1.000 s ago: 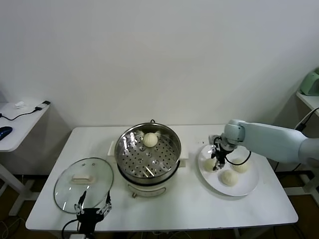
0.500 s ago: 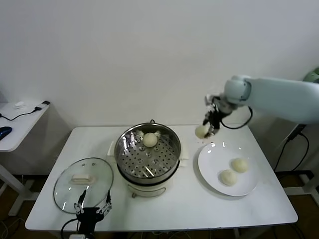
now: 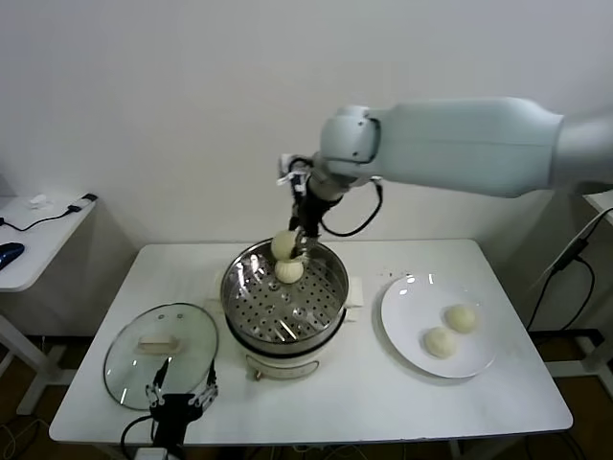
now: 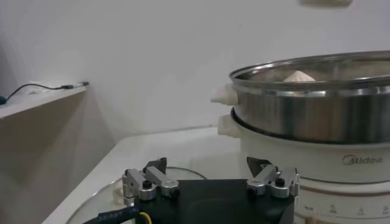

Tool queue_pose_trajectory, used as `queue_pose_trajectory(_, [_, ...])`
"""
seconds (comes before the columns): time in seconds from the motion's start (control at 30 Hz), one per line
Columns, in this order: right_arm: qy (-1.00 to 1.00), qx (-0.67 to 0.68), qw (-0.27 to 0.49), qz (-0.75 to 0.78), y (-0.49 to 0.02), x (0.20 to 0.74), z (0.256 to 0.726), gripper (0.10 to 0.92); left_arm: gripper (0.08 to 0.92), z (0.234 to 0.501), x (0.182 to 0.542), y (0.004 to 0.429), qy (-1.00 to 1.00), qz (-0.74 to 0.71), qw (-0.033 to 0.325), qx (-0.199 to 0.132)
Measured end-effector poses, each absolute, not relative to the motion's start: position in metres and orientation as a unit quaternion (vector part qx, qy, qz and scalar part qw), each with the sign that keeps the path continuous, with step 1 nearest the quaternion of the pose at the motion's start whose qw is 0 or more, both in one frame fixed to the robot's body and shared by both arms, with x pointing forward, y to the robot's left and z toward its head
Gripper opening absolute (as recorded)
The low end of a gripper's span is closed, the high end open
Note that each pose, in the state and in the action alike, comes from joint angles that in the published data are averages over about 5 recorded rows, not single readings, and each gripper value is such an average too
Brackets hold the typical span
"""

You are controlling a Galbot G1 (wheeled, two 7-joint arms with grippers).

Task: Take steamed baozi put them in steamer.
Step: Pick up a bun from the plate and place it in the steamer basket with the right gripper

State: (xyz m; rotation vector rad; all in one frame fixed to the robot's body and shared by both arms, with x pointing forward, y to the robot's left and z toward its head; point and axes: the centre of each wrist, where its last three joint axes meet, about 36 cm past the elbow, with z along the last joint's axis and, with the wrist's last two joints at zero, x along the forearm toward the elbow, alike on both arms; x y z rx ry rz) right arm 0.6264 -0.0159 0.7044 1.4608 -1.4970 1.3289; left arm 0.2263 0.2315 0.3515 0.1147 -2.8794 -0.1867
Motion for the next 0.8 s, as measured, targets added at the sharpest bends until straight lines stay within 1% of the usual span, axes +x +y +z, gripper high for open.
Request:
queue_pose_trajectory(0.27, [-0.563, 0.555, 0.339, 0.51, 0.02, 0.624, 0.649, 0.602, 0.823, 0.352, 0.225, 0.228, -0.989, -0.063, 0.126, 0.039])
queue_pose_trajectory(0.47, [-0.566, 0.552, 0.345, 0.506, 0.03, 0.627, 0.615, 0.603, 0.823, 0.35, 0.225, 0.226, -0.989, -0.062, 0.128, 0.037])
queue_pose_trajectory(0.67, [-0.57, 0.551, 0.346, 0.502, 0.037, 0.63, 0.592, 0.611, 0.823, 0.349, 0.226, 0.225, -0.989, -0.062, 0.128, 0.036])
queue_pose_trajectory(0.7, [-0.57, 0.551, 0.346, 0.501, 0.038, 0.63, 0.59, 0.614, 0.823, 0.349, 0.226, 0.225, -0.989, -0.062, 0.129, 0.037])
queue_pose_trajectory(0.8, [-0.57, 0.552, 0.345, 0.501, 0.038, 0.631, 0.585, 0.655, 0.823, 0.348, 0.225, 0.224, -0.989, -0.062, 0.13, 0.037])
